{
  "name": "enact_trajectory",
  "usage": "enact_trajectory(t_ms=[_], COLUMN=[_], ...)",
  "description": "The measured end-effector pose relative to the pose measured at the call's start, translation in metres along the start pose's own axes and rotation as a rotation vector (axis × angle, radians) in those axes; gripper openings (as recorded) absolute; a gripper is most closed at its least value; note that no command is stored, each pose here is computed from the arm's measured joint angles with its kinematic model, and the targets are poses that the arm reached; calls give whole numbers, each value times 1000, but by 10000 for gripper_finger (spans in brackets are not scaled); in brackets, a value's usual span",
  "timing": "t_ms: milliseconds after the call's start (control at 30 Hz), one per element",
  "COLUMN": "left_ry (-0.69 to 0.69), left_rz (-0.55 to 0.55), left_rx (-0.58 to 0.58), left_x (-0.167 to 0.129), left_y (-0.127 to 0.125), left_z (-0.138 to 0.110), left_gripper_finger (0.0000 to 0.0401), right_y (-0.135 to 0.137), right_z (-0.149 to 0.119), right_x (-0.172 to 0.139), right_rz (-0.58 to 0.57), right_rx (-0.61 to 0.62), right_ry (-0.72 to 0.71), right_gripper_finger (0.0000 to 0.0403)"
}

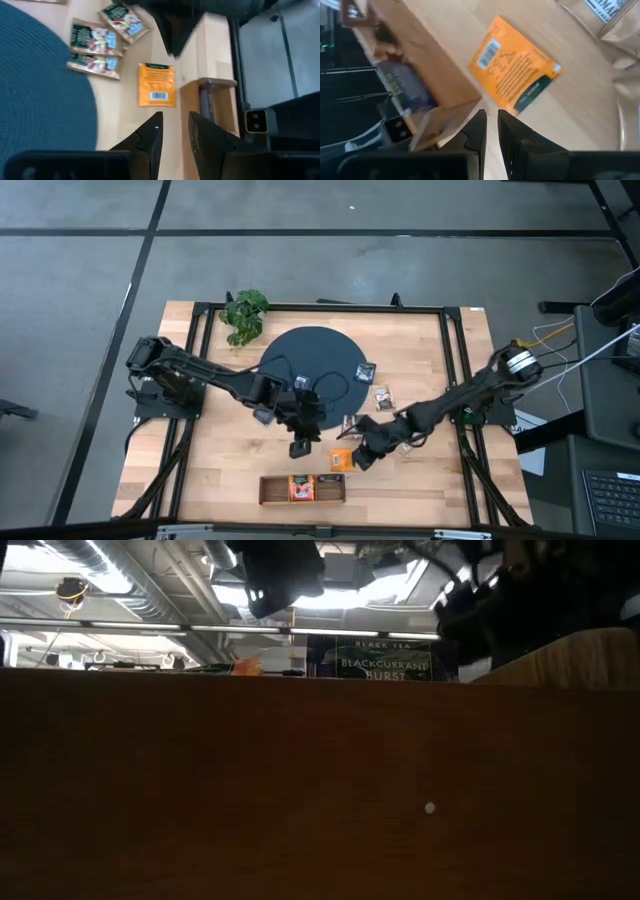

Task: Pick & Place Tea
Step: Put the orange tea bag into the middle section of the wooden organizer

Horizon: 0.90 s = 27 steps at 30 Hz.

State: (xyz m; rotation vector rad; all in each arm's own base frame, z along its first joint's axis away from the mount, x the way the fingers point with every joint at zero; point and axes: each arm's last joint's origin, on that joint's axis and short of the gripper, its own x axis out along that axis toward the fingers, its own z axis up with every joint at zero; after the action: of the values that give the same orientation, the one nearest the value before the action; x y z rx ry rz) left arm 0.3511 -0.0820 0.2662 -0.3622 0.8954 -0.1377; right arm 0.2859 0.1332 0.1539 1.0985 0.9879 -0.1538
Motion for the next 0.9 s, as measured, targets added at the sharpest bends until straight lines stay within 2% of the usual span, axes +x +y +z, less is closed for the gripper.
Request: enact_trajectory(t_ms=[300, 567, 733, 900], left_ry=[14, 35, 63, 145], left_rz=[0, 7, 40, 49], left_rx=[-63, -142, -253, -381], left_x=[-1, -1, 0, 15], left_y=[9, 11, 21, 38], left_z=[2, 1, -2, -27], left_gripper_finger=[88, 88, 88, 88], right_y=[-15, -27, -34, -40], right_z=[2, 16, 34, 54], right_x=[31, 49, 52, 50], right_rz=[-38, -66, -103, -120], right_rx=[15, 54, 79, 95], right_ry=[13, 17, -87, -198], right_gripper_finger=[51, 51, 51, 51])
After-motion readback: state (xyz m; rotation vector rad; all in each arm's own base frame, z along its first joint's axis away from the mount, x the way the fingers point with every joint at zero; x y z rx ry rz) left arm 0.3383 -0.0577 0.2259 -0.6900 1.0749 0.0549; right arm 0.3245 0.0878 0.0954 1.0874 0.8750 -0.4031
